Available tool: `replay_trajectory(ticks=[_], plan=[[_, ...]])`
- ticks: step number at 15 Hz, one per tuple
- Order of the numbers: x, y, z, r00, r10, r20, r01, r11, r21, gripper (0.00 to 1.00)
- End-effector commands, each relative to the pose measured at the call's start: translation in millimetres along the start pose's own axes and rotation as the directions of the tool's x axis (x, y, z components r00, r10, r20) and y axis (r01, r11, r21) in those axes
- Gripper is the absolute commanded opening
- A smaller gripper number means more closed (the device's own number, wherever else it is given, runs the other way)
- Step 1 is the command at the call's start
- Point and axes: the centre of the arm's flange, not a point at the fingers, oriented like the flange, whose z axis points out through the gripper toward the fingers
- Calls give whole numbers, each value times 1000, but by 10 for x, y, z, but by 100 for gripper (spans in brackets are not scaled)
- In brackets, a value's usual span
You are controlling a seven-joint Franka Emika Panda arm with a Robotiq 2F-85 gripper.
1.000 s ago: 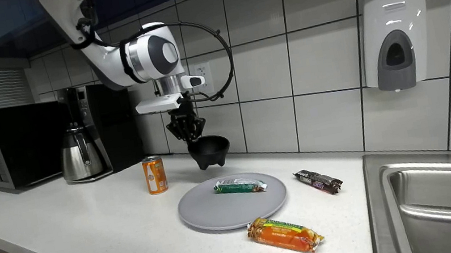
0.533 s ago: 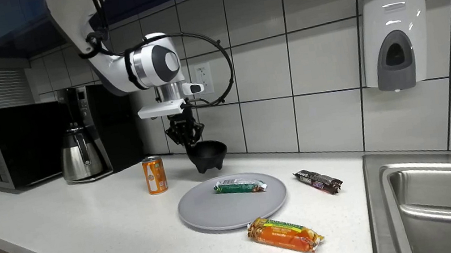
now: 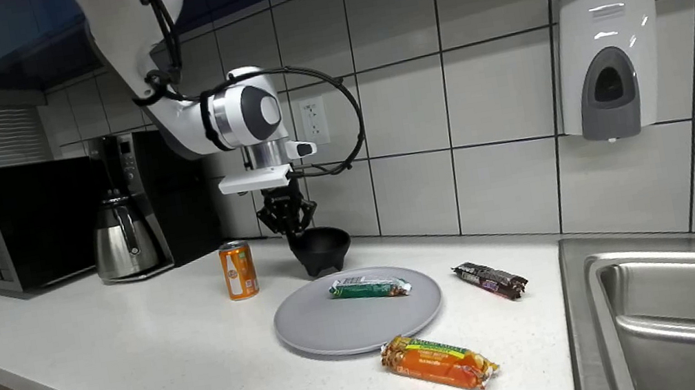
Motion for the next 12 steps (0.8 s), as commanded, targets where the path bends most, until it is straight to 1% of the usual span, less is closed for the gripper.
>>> replay_trajectory(ticks=[1, 3, 4, 5, 6, 12], plan=[[152, -16, 13, 999, -37, 20, 37, 999, 10, 2], [167, -12, 52, 999, -45, 28, 45, 999, 10, 2], [173, -12, 64, 999, -46, 30, 45, 999, 8, 34], [180, -13, 69, 998, -48, 30, 48, 999, 7, 35], [184, -10, 68, 998, -49, 29, 48, 999, 6, 40], [185, 10, 14, 999, -41, 15, 41, 999, 3, 84]])
